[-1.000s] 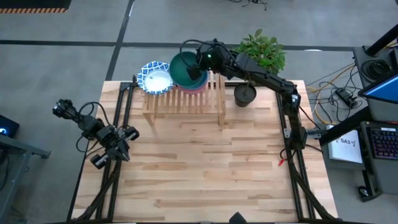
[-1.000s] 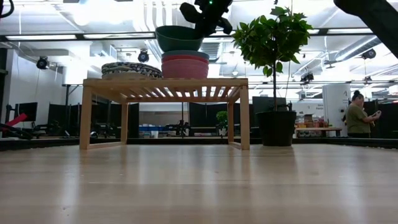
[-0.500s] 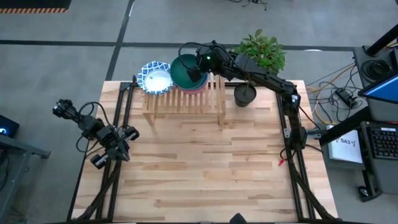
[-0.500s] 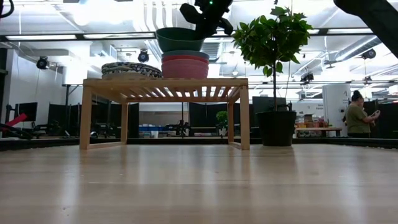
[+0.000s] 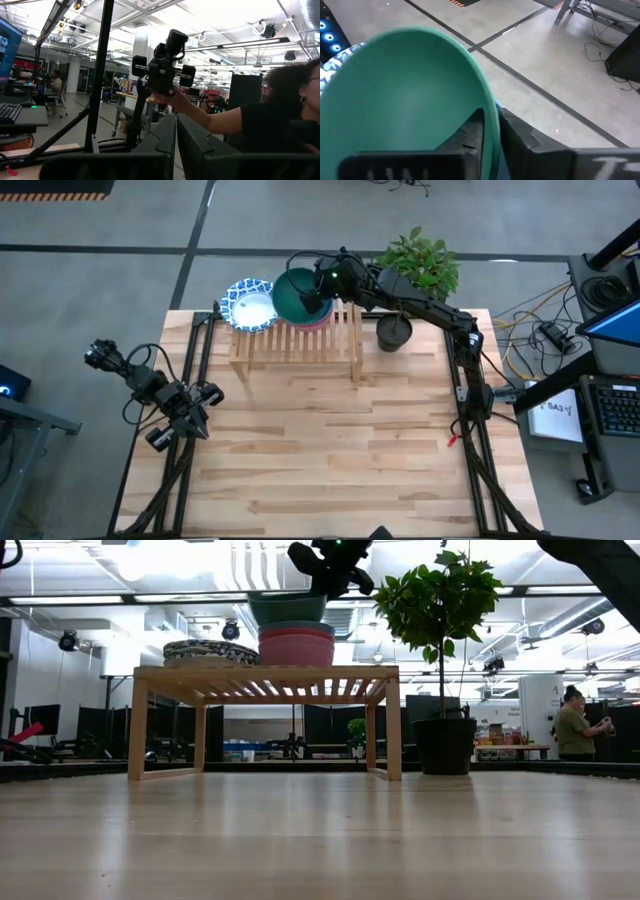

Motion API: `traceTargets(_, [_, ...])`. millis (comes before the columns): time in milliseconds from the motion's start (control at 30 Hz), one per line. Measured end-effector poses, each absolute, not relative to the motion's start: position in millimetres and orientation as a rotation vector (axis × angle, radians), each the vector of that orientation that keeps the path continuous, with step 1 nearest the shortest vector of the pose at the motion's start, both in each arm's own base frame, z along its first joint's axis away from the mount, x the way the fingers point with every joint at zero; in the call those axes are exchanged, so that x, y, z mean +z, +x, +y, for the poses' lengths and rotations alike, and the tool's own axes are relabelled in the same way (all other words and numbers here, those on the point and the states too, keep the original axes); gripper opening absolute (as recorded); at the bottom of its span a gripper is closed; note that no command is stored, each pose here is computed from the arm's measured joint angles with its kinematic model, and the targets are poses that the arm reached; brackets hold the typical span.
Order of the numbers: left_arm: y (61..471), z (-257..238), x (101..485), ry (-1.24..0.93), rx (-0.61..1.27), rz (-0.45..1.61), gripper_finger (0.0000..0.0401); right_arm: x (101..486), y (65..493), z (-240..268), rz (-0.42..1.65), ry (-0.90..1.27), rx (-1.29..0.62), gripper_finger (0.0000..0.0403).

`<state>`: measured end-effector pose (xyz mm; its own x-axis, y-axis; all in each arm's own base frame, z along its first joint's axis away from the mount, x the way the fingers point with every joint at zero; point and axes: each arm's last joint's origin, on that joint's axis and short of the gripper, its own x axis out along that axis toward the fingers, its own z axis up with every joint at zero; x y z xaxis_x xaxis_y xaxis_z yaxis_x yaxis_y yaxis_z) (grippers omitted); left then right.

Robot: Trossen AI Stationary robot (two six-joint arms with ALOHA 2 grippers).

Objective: Place and stack bowls onto a shelf
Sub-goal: Stack the dark green bowl on top of the blue bowl on the shelf

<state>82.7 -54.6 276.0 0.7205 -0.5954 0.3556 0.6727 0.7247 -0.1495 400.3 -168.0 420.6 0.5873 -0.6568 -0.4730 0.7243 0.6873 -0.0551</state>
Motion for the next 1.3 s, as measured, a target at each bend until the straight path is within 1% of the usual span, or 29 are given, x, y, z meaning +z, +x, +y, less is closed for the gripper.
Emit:
traceTargets(200, [83,-55,276,-0.278,-0.711,-0.294,0.0000,421,399,-169,0.483,0.147,-0.849,0.0104])
traceTargets(367, [83,-55,276,-0.279,-0.711,-0.294,0.0000,427,397,-168,0.461,0.146,-0.854,0.0134])
traceTargets(533, [83,-55,276,-0.279,-0.711,-0.294,0.0000,435,394,-168,0.432,0.141,-0.871,0.0145])
traceTargets(767, [83,-55,276,-0.279,-0.711,-0.294,0.0000,437,392,-168,0.427,0.142,-0.872,0.0146])
traceTargets(867, [83,-55,276,-0.279,-0.711,-0.294,0.0000,437,395,-163,0.437,0.126,-0.836,0.0138])
traceTargets(933, [83,-55,276,-0.281,-0.712,-0.294,0.0000,436,399,-152,0.451,0.098,-0.788,0.0126])
traceTargets(1067, [83,-55,276,-0.284,-0.712,-0.293,0.0000,429,410,-125,0.496,0.020,-0.753,0.0085])
traceTargets(1233, [83,-55,276,-0.284,-0.712,-0.292,0.0000,414,418,-104,0.552,-0.059,-0.807,0.0026])
traceTargets(1300, [83,-55,276,-0.285,-0.713,-0.291,0.0000,403,421,-97,0.586,-0.087,-0.835,0.0013])
